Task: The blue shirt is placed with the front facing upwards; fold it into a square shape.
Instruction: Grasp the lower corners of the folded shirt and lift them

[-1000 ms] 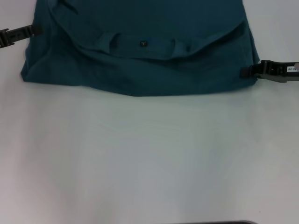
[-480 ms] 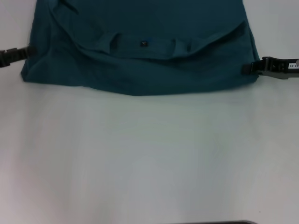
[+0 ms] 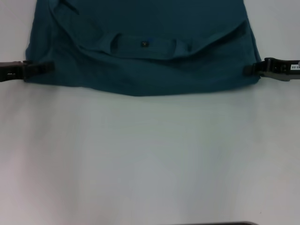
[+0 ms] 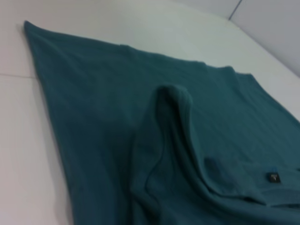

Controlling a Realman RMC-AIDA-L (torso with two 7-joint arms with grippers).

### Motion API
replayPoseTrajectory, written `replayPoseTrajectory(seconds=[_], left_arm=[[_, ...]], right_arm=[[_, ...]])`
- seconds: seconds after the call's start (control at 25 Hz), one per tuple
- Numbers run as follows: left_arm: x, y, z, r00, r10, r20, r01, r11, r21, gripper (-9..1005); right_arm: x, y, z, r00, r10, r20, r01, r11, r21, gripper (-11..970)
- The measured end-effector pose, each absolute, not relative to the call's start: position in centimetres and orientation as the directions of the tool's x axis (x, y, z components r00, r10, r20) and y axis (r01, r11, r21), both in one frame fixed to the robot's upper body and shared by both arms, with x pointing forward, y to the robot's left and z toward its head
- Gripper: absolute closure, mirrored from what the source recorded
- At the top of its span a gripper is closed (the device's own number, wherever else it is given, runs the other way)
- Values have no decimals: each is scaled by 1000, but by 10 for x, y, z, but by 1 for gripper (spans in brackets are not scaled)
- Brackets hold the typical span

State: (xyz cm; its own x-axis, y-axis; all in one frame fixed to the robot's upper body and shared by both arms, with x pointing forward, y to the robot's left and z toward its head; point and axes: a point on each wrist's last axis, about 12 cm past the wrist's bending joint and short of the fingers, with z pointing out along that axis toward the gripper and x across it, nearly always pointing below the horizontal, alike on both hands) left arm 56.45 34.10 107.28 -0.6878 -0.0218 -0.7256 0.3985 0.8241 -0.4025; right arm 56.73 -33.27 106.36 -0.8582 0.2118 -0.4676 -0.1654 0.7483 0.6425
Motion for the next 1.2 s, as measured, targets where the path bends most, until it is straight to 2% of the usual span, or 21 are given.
replayPoseTrajectory(seconds=[0.76,1.2], left_arm=[[575,337,1062,-696,34,-717,368,875,-316,185],[574,326,1060,-712,106,-694,428,849,-310,185]], right_arm=[[566,-332,1062,-859,224,-461,-156,743,651,914],[566,-332,1062,-858,227,-460,-151,744,650,914]])
